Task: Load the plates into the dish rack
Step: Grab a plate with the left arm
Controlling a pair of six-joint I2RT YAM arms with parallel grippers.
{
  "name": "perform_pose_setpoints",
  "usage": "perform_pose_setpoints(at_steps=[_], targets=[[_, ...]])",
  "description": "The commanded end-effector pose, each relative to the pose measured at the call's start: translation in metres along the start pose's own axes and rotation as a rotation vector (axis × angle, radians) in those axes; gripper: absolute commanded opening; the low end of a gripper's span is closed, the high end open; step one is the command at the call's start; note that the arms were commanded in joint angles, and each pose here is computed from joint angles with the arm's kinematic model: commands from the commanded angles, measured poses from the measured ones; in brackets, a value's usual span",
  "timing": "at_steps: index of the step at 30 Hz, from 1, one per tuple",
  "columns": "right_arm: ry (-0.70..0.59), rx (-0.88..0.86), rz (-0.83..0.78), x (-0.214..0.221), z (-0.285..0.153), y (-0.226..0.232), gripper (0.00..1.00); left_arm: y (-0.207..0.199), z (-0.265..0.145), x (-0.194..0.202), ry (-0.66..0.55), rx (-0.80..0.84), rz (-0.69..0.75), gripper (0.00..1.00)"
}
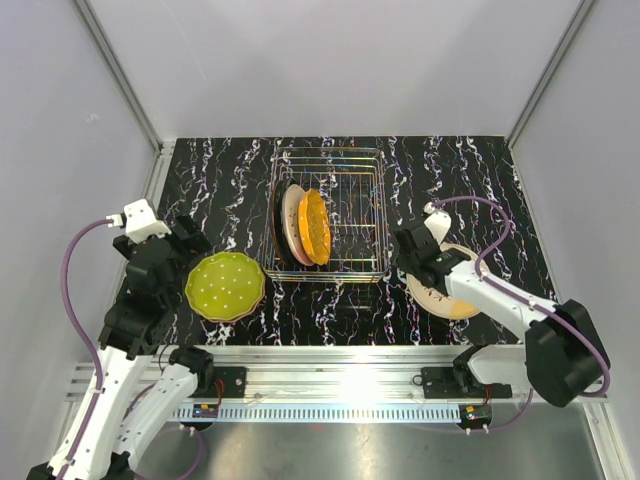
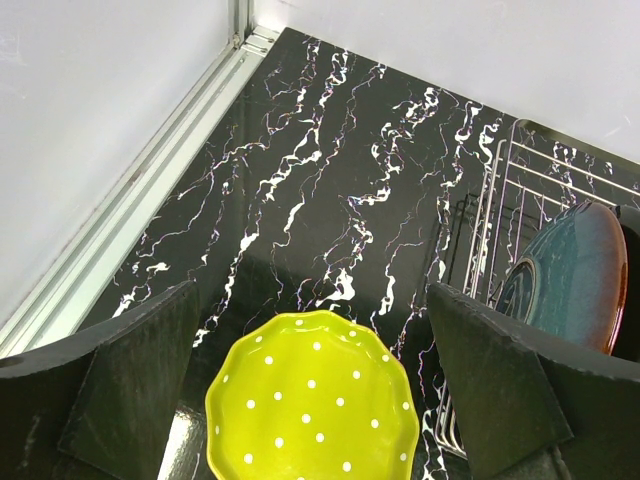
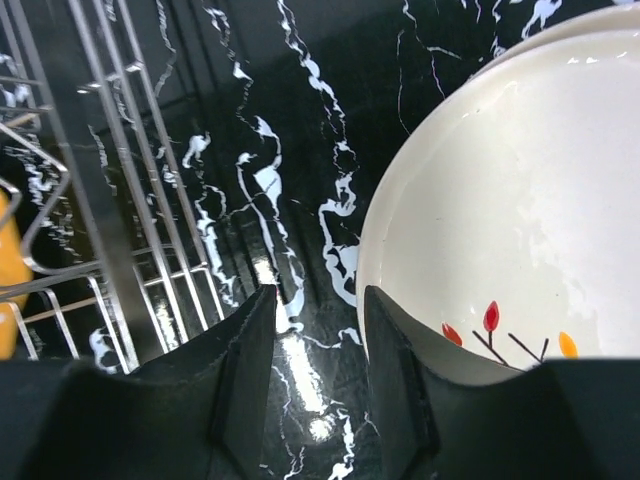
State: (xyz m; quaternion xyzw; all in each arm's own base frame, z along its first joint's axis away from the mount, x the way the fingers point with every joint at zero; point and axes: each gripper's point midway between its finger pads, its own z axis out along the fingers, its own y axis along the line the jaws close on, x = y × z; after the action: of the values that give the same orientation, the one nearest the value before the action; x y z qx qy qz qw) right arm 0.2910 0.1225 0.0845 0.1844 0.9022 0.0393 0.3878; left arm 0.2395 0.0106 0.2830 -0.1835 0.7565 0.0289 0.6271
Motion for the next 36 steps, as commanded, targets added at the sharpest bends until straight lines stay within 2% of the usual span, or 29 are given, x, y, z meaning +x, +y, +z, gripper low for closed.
perform_pose_setpoints(at_steps=[1,9,13,16,20,24,31,36], targets=[[0.027,-0.002,0.008,0.0,0.009,0.004,0.48,-0.006,0.0,-0.006,-0.024,0.031,-0.01,0.99],[0.09,0.058,-0.049,0.016,0.024,-0.004,0.5,-0.008,0.0,-0.005,-0.02,0.037,-0.008,0.99],[0.109,0.055,-0.072,0.019,0.028,-0.001,0.44,-0.008,0.0,-0.005,-0.019,0.042,-0.009,0.99],[0.13,0.064,-0.098,0.021,0.03,0.0,0.3,-0.009,0.0,-0.005,-0.019,0.044,-0.007,0.99],[0.14,0.063,-0.117,0.021,0.03,0.0,0.19,-0.009,0.0,-0.005,-0.019,0.045,-0.007,0.99],[0.131,0.062,-0.121,0.016,0.026,0.0,0.0,-0.011,0.0,-0.005,-0.018,0.051,-0.009,0.99],[0.069,0.013,-0.091,-0.01,0.006,0.011,0.0,-0.011,0.0,-0.004,-0.016,0.053,-0.005,0.99],[-0.022,-0.062,-0.032,-0.041,-0.021,0.019,0.0,-0.013,0.001,-0.003,-0.009,0.054,-0.001,0.99]])
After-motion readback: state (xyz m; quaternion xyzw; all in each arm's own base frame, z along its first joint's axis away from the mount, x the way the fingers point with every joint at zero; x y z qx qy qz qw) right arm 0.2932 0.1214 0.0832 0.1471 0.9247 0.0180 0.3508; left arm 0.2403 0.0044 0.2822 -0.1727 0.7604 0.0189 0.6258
